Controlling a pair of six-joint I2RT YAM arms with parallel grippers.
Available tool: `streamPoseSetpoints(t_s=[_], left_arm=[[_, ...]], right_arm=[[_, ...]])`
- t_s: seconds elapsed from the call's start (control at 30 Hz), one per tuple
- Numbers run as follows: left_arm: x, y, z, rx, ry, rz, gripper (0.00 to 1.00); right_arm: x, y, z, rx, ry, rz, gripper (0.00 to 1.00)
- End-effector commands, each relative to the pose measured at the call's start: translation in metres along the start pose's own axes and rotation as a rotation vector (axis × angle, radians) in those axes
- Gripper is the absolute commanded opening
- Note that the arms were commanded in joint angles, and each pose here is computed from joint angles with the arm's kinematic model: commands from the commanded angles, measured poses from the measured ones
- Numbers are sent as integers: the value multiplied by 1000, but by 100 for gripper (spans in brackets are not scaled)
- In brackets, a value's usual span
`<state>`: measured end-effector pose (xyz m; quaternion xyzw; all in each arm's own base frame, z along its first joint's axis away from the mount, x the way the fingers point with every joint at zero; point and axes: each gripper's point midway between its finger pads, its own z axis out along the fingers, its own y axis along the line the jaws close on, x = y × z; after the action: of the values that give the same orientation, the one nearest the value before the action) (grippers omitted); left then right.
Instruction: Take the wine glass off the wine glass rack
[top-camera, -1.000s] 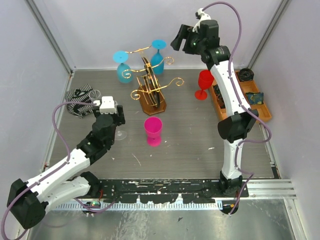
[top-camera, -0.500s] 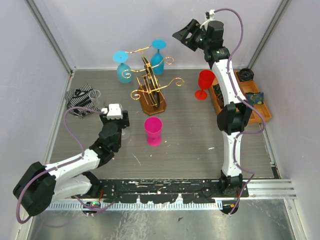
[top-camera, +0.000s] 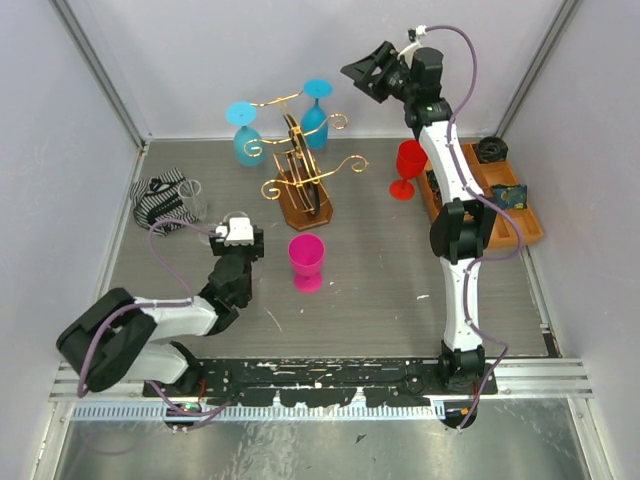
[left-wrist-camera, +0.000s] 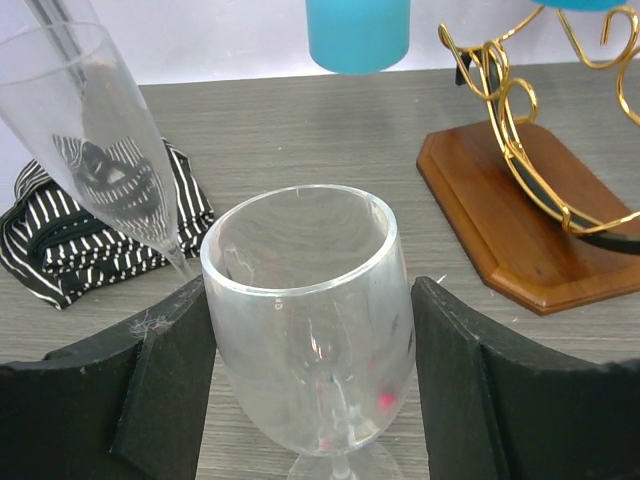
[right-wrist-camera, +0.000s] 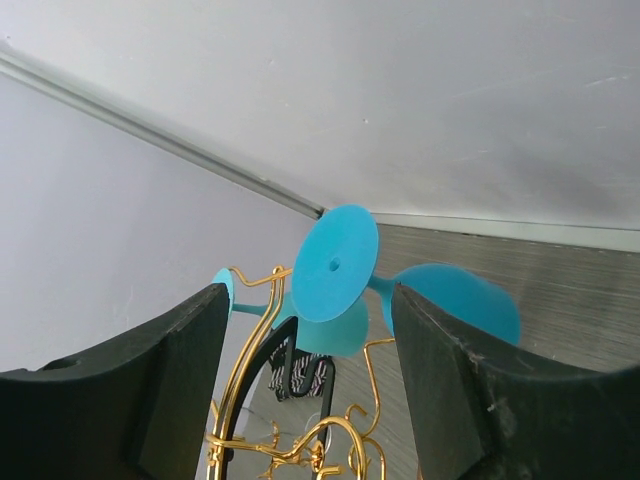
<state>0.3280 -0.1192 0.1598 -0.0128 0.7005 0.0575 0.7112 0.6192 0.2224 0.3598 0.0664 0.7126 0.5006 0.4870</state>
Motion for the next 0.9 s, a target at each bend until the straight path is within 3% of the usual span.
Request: streamPoseSetpoints(t_s=[0.0,0.2,0.87], left_arm=[[-23,5,1,-73,-123,-87,42],[-19,-5,7,-72,-133,-55,45],[-11,-14,-15,-46,-109,-49,86]], right_arm=[[-15,31,-1,-108,-38,-50,71],[-12,22,1,-112,-24,-49,71],[12,16,16,-177,34,21,68]])
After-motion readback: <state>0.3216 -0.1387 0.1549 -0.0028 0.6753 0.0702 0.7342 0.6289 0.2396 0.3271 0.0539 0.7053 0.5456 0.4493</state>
